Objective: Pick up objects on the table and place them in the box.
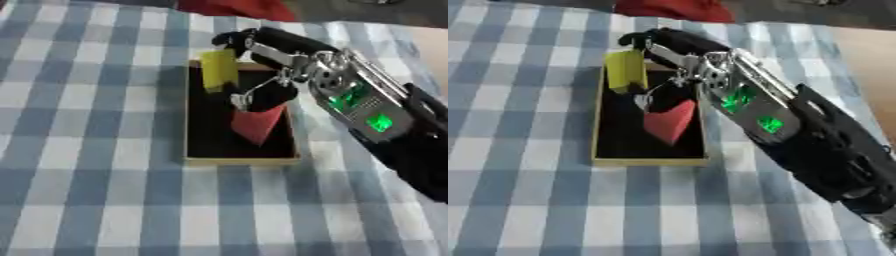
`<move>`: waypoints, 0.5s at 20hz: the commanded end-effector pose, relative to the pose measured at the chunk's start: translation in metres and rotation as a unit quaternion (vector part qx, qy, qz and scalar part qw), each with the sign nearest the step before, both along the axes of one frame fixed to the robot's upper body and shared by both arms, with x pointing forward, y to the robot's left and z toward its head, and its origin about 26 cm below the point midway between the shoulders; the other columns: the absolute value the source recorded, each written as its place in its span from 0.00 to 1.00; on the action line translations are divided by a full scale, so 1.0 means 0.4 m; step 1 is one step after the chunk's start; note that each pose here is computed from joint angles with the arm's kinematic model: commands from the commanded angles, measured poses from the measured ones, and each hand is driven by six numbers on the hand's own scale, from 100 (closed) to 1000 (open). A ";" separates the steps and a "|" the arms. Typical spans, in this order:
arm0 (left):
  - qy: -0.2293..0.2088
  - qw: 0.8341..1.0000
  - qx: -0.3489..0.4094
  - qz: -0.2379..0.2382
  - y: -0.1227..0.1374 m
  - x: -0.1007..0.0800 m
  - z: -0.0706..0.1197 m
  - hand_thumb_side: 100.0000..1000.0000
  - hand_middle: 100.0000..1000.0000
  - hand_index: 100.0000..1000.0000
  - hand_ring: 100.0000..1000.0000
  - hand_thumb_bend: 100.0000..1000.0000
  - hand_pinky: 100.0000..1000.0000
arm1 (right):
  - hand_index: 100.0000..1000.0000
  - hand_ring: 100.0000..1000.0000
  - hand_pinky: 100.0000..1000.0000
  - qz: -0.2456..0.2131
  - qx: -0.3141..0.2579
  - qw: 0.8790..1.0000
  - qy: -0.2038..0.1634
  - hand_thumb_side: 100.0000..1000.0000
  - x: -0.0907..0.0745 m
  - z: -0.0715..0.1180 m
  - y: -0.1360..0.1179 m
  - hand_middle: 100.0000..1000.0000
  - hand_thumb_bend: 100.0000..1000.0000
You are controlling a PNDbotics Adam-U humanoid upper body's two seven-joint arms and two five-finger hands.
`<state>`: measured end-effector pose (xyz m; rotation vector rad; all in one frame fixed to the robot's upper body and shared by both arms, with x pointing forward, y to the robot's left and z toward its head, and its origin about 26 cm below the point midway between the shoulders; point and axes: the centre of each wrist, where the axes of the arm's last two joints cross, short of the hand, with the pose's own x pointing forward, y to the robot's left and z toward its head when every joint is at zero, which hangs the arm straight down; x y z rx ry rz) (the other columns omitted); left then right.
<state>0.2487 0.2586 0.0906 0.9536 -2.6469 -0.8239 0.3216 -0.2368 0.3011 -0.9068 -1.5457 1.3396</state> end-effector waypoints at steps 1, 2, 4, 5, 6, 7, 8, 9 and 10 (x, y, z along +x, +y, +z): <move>-0.017 1.000 0.002 -0.006 0.013 -0.003 0.012 0.15 0.52 0.34 0.66 0.00 0.61 | 1.00 0.91 0.97 0.003 -0.032 0.999 -0.020 0.12 -0.007 0.015 -0.004 0.81 0.00; -0.017 1.000 0.002 -0.006 0.013 -0.003 0.012 0.15 0.52 0.34 0.66 0.00 0.61 | 1.00 0.91 0.98 0.005 -0.040 0.999 -0.019 0.23 -0.006 0.014 -0.005 0.81 0.00; -0.018 1.000 0.001 -0.005 0.013 -0.003 0.013 0.15 0.52 0.34 0.66 0.00 0.61 | 1.00 0.93 0.99 0.010 -0.052 0.998 -0.020 0.53 -0.007 0.012 -0.005 0.82 0.00; -0.018 1.000 0.001 -0.005 0.013 -0.003 0.013 0.15 0.52 0.34 0.66 0.00 0.61 | 1.00 0.95 1.00 0.012 -0.057 0.998 -0.023 0.67 -0.007 0.012 -0.004 0.83 0.00; -0.018 1.000 0.000 -0.005 0.013 -0.003 0.013 0.15 0.52 0.34 0.66 0.00 0.61 | 1.00 1.00 1.00 0.012 -0.060 0.998 -0.029 0.77 -0.008 0.013 -0.004 0.88 0.00; -0.018 1.000 0.000 -0.005 0.013 -0.003 0.013 0.15 0.52 0.34 0.66 0.00 0.61 | 1.00 1.00 1.00 0.013 -0.063 0.997 -0.037 0.76 -0.008 0.013 -0.004 0.95 0.00; -0.018 1.000 0.000 -0.005 0.013 -0.003 0.012 0.15 0.52 0.34 0.66 0.00 0.61 | 1.00 1.00 1.00 0.016 -0.063 0.997 -0.043 0.80 -0.008 0.012 -0.002 1.00 0.00; -0.017 1.000 -0.001 -0.005 0.013 -0.003 0.012 0.15 0.52 0.34 0.66 0.00 0.61 | 1.00 1.00 1.00 0.022 -0.058 0.997 -0.043 0.82 -0.007 0.010 0.000 1.00 0.00; -0.017 1.000 -0.002 -0.005 0.012 -0.003 0.012 0.15 0.52 0.34 0.66 0.00 0.61 | 1.00 1.00 1.00 0.027 -0.052 0.997 -0.041 0.87 -0.005 0.008 0.002 1.00 0.00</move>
